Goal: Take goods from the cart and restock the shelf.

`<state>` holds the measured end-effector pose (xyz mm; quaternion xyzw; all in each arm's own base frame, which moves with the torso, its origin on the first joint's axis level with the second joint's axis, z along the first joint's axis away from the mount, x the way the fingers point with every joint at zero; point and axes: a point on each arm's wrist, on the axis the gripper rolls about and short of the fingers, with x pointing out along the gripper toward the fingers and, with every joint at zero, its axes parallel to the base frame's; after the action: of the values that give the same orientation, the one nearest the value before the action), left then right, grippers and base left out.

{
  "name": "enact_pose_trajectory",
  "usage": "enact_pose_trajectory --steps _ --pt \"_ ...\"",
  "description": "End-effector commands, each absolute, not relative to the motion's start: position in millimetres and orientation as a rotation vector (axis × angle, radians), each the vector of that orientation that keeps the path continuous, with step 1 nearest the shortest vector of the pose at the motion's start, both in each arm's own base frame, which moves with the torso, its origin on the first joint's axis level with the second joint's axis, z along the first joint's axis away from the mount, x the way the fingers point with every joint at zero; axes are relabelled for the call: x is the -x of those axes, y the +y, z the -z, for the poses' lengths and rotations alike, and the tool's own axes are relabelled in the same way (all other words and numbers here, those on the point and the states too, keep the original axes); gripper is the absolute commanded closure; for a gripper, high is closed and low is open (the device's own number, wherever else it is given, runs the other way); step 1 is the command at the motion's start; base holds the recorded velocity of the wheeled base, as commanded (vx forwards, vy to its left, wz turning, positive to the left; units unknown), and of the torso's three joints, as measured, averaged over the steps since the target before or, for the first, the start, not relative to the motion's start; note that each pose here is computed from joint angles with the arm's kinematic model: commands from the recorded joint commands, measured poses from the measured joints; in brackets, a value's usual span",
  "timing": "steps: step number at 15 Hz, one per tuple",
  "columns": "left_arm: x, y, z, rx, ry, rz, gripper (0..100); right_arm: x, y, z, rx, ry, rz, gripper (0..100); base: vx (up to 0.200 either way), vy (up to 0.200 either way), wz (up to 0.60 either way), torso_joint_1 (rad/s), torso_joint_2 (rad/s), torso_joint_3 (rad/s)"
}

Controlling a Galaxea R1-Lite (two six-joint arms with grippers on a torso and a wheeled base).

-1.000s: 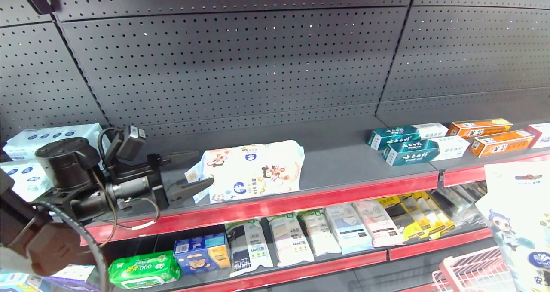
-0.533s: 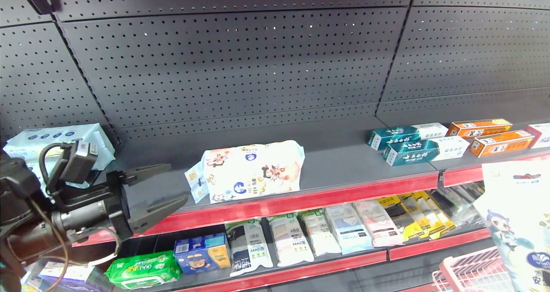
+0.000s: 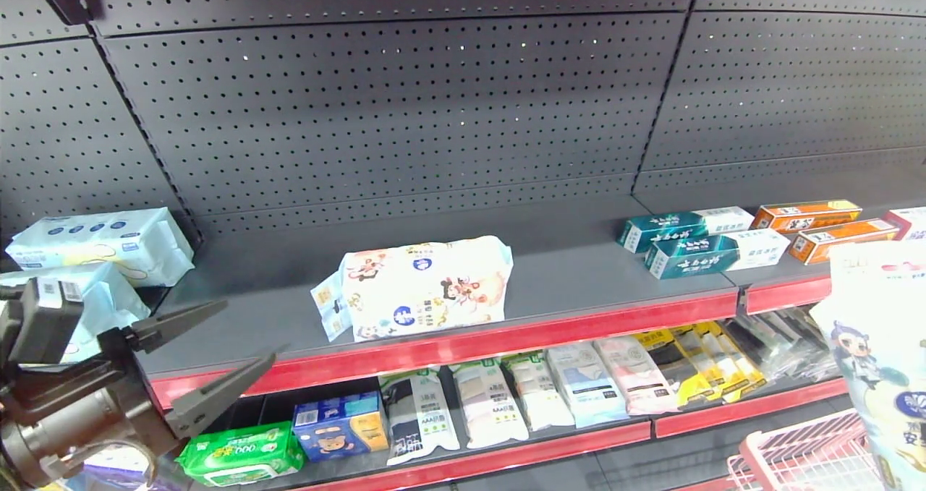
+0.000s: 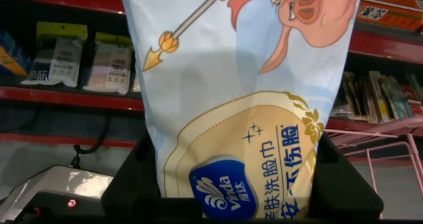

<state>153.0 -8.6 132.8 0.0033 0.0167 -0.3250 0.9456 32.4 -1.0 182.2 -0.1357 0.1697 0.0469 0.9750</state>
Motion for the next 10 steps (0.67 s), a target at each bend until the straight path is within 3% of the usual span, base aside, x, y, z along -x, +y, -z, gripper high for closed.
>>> enact_pose_trajectory --steps 1,5,10 --pt "-146 -8 -148 -0.016 -0.046 0.589 0 -37 -2 -184 0.272 0.353 -0.099 100 0.0 0.0 0.0 0.0 0.0 0.0" --pt "-161 -4 -163 0.019 0.028 0.471 0 -45 -3 -194 0.269 0.352 -0.098 100 0.0 0.0 0.0 0.0 0.0 0.0" --pt "-125 -12 -178 0.053 0.153 0.532 0 -47 -4 -199 0.26 0.347 -0.094 100 0.0 0.0 0.0 0.0 0.0 0.0"
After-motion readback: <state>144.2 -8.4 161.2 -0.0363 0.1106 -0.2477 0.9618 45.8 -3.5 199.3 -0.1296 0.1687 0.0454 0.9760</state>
